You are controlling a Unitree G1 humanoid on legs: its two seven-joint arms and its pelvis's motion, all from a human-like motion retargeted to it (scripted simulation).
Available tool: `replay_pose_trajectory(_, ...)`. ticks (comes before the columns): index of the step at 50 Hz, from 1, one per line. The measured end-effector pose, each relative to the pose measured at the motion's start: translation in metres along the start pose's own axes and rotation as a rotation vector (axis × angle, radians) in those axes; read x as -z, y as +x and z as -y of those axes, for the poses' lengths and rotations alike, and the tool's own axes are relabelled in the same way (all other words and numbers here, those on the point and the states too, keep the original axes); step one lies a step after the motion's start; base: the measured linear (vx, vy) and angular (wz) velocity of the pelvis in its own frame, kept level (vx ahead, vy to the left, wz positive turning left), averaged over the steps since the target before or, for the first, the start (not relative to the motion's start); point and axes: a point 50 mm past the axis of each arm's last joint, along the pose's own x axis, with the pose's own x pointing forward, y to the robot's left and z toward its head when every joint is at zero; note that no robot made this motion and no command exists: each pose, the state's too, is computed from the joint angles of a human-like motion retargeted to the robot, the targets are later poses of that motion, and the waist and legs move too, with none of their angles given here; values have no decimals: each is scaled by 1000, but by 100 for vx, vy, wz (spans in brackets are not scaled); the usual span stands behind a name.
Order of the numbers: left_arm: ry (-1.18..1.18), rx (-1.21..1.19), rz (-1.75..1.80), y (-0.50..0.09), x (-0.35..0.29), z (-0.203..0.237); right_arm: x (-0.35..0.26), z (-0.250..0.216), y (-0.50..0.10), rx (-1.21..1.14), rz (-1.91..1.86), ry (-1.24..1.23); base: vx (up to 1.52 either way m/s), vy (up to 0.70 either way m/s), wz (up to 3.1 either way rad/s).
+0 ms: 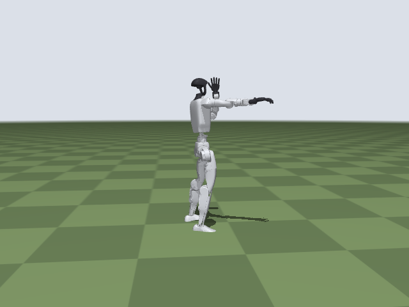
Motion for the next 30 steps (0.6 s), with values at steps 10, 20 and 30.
replay_pose_trajectory(10,24,-47,47,5,-5,-3,-7,18,-1,152,88,-95,1,-7,-38)
replay_pose_trajectory(20,23,-32,56,9,-6,1,-11,27,-1,112,129,-78,2,-9,-56)
replay_pose_trajectory(30,-16,-29,36,12,-4,4,13,19,-3,90,60,18,3,-12,-58)
